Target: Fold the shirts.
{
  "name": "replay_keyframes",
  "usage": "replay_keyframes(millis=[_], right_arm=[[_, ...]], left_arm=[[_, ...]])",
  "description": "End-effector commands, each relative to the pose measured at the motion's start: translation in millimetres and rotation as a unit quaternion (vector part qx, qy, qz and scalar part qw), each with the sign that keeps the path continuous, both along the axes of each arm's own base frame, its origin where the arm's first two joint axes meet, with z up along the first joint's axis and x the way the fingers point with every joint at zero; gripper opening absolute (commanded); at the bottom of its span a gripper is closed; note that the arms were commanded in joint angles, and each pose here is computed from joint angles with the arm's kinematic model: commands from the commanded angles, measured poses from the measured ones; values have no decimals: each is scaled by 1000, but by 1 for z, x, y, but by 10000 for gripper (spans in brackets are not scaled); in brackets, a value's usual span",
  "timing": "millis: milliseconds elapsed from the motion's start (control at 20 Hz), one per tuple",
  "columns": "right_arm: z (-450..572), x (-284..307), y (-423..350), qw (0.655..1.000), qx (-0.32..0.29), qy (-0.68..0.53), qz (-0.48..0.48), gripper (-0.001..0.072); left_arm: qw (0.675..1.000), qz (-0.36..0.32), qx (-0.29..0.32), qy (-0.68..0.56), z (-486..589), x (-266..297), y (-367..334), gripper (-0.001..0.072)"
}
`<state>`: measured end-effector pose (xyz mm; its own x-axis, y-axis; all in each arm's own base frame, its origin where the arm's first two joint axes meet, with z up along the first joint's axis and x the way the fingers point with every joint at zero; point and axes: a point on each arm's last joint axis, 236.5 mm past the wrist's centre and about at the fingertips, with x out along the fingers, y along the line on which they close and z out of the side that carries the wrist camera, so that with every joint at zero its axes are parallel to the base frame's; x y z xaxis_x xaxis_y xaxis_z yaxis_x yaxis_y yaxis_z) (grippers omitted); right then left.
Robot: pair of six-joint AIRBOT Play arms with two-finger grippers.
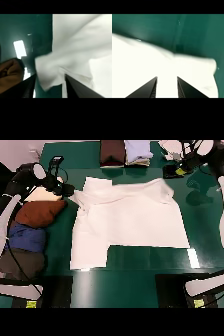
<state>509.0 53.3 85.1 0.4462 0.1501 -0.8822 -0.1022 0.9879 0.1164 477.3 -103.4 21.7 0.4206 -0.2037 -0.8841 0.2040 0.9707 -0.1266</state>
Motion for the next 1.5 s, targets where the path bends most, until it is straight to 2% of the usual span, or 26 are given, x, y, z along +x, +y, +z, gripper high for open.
replay_keyframes(millis=[0,200,350,400,450,500,700,850,1050,1300,1450], right_arm=[[-7,1,-5,1000,1,8,-5,313],[23,-53,-39,999,-3,38,-32,313],[5,-126,-75,992,-2,103,-79,316],[-7,-150,-85,988,1,123,-96,375],[-21,-176,-95,983,6,144,-117,506],[-36,-202,-104,976,13,167,-140,533],[-102,-285,-122,942,45,251,-219,530],[-133,-307,-122,933,55,268,-233,529],[-151,-304,-119,940,47,255,-223,529],[-173,-303,-104,935,44,297,-189,527],[-180,-301,-94,935,38,308,-171,470]], left_arm=[[1000,-5,10,11,4,-4,3,418],[999,-9,19,46,28,-49,11,418],[996,13,12,92,5,-103,16,418],[994,20,11,103,-4,-118,19,418],[994,24,9,110,-12,-132,20,418],[993,25,8,117,-19,-142,21,419],[990,26,-9,138,-32,-160,14,419],[991,29,-20,128,-31,-155,10,419],[991,29,-20,127,-31,-154,10,418],[991,29,-20,127,-31,-155,10,418],[990,27,-18,136,-32,-159,10,419]])
